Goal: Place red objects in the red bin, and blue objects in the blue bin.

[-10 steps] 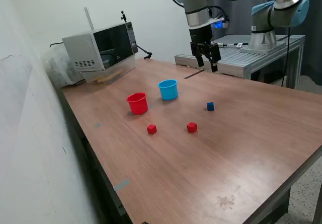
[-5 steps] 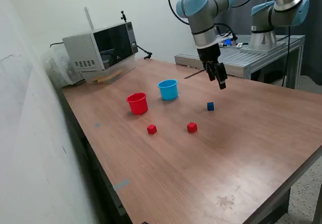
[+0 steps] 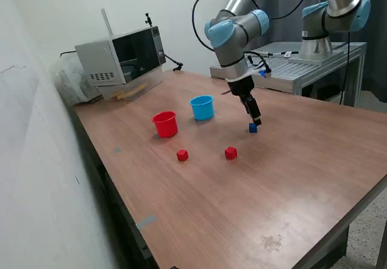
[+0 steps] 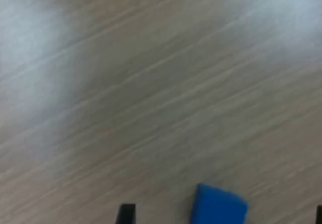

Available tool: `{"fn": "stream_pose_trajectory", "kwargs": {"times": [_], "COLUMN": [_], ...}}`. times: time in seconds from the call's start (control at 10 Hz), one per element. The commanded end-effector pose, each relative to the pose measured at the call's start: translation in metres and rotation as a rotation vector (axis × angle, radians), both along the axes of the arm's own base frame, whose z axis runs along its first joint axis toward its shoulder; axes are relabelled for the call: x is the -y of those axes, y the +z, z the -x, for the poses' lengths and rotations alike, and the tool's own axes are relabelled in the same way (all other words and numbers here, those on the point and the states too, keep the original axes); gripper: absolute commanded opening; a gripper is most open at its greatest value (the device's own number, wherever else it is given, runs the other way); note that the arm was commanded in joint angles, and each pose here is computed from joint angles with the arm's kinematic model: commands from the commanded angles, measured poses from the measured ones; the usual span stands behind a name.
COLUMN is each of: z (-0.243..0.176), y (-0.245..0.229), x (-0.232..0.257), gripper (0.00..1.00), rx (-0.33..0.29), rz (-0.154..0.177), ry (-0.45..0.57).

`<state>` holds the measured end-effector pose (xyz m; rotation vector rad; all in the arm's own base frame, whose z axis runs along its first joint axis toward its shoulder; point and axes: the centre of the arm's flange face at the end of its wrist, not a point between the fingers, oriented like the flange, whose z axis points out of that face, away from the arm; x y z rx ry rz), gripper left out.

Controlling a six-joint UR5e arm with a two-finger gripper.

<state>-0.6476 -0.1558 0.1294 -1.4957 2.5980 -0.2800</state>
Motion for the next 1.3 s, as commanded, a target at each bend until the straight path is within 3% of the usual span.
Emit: {"fn": "stream_pose_trajectory", "kwargs": {"times": [0.0,0.8,0.9,1.2], "z": [0.002,0.000,0.002,0.005], "y": [-0.011,-0.015,-0.015,-0.022], "x": [-0.013,0.014,0.014,0.009], "gripper": [1.00,1.00,0.00,0.00], "rx": [0.014,0.007,-0.003,-0.003], "rz": [0.000,0.006,0.007,0.009], "ry": [-0.021,0.019,0.022,0.022]}}
